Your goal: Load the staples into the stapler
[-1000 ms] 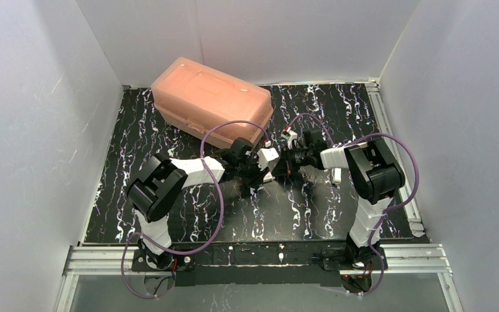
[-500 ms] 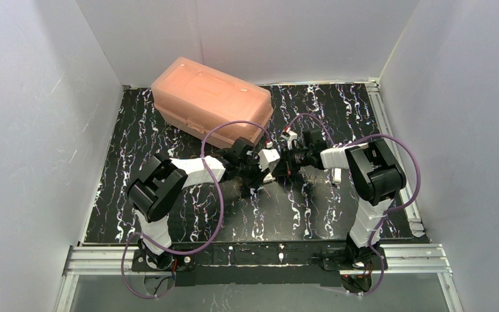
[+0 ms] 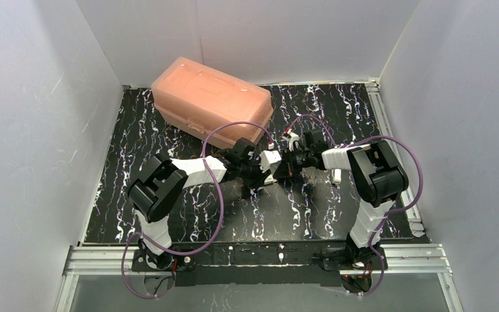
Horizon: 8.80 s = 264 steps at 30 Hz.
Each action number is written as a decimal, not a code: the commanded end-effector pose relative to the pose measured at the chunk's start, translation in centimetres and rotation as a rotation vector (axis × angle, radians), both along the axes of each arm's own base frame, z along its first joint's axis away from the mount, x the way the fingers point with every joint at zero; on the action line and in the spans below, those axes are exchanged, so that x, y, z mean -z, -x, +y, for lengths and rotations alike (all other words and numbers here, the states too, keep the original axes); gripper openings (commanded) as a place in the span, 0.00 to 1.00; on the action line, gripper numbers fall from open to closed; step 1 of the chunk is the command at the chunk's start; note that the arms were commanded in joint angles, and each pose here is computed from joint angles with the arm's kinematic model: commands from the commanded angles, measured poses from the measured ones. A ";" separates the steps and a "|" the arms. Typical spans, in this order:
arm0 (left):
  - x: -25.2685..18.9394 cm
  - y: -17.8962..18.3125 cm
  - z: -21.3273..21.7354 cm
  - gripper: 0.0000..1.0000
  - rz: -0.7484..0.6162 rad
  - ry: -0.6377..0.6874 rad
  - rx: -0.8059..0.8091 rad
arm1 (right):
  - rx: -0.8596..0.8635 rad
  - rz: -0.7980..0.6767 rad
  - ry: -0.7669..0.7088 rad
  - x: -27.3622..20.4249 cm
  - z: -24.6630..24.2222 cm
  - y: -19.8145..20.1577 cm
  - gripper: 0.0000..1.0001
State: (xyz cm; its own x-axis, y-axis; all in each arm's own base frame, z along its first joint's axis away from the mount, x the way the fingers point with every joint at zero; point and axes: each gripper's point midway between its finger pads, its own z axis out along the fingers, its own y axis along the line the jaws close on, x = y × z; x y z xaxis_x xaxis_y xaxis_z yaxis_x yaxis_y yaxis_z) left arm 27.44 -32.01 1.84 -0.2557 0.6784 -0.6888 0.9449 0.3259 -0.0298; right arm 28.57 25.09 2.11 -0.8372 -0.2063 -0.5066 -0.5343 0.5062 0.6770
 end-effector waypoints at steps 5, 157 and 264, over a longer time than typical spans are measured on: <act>3.2 3.0 3.7 0.21 0.130 -0.161 -0.005 | 0.071 -0.054 0.057 0.4 -2.7 -1.6 0.01; 3.6 5.3 4.0 0.36 0.145 -0.236 0.125 | 0.059 -0.014 -0.049 -0.4 -4.3 -1.5 0.01; -4.6 4.5 1.6 0.90 0.114 -0.063 0.035 | 0.320 -0.112 0.799 -1.9 -21.3 -2.1 0.53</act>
State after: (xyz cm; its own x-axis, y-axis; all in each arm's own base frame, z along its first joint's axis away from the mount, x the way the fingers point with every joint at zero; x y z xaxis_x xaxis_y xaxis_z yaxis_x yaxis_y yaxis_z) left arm 23.43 -30.49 6.05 -0.2994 0.7299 -0.6145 0.9473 0.3041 -0.1004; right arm 30.78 3.32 4.43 -0.8560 -0.3247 -0.4022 -0.3349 0.9411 -0.0469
